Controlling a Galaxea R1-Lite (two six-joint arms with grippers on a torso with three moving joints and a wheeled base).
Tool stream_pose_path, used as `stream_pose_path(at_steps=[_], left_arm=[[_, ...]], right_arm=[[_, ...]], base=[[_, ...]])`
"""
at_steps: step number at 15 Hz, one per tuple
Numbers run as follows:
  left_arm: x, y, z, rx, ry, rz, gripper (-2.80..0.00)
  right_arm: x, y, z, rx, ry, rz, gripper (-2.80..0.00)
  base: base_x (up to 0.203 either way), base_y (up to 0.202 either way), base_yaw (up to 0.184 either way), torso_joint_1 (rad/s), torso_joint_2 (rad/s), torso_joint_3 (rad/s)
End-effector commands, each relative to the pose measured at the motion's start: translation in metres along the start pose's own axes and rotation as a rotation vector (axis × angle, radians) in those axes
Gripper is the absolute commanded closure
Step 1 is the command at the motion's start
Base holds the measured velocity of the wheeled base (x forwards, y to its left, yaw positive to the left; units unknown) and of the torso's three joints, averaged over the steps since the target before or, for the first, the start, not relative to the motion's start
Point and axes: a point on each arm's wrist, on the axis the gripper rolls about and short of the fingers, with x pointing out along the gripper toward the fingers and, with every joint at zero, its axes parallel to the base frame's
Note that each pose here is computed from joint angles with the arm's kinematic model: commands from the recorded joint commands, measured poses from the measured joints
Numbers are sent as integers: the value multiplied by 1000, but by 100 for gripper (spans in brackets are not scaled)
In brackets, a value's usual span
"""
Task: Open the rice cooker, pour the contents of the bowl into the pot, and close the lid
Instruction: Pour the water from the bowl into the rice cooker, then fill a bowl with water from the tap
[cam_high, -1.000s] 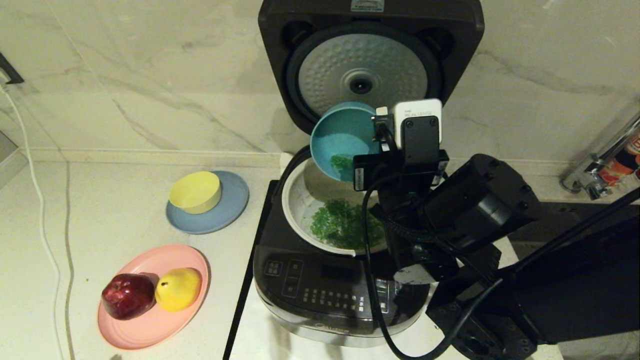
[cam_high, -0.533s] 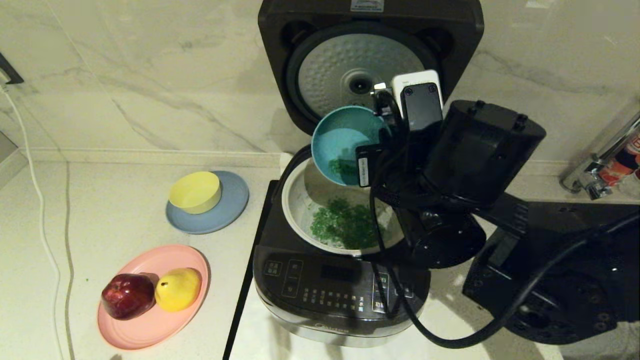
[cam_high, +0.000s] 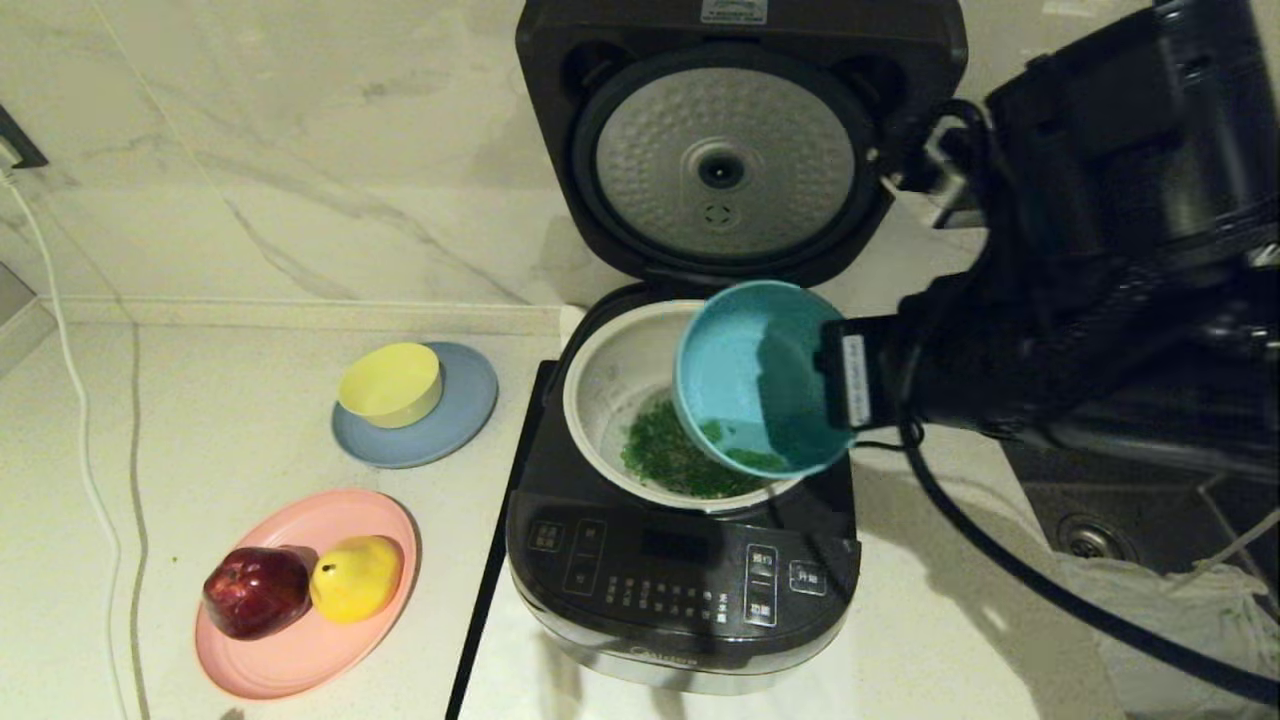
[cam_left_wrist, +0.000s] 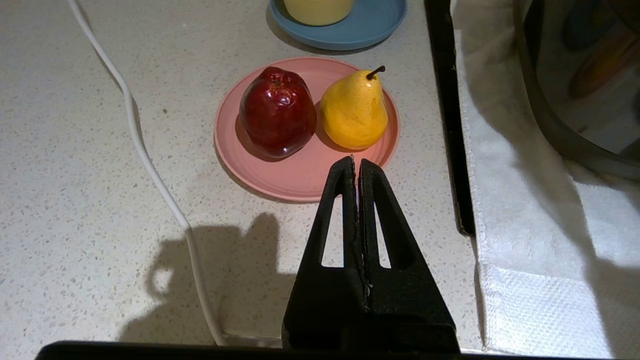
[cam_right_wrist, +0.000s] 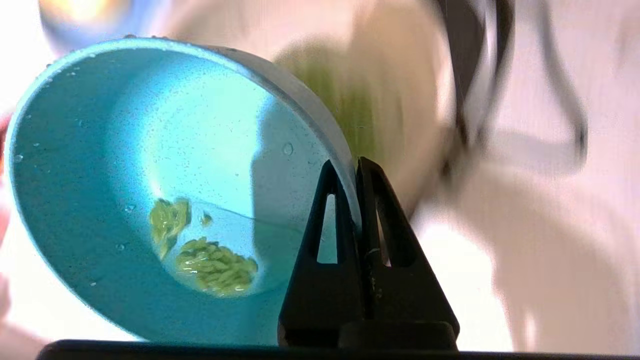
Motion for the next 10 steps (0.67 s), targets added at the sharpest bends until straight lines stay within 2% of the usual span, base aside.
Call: stream_pose_path(at_steps=[1,3,5,9,10], left_arm=[[0,0,0,0,-1,0,0],[0,0,0,0,-1,0,0],[0,0,0,0,-1,0,0],[0,0,0,0,-1,0,0],[0,0,0,0,-1,0,0]], right_arm=[[-56,-36,-6,-11,141,6,0],[-81,-60,-13,25,221,-16,0],[-93,-86,-17,94,256,-96,0],[-89,-141,-38,258,342,-341,0],[-87,-158,-42,319,363,-401,0]], base=[[0,0,0,0,0,0],[0,0,0,0,0,0],[0,0,0,0,0,0],[0,0,0,0,0,0],[0,0,0,0,0,0]])
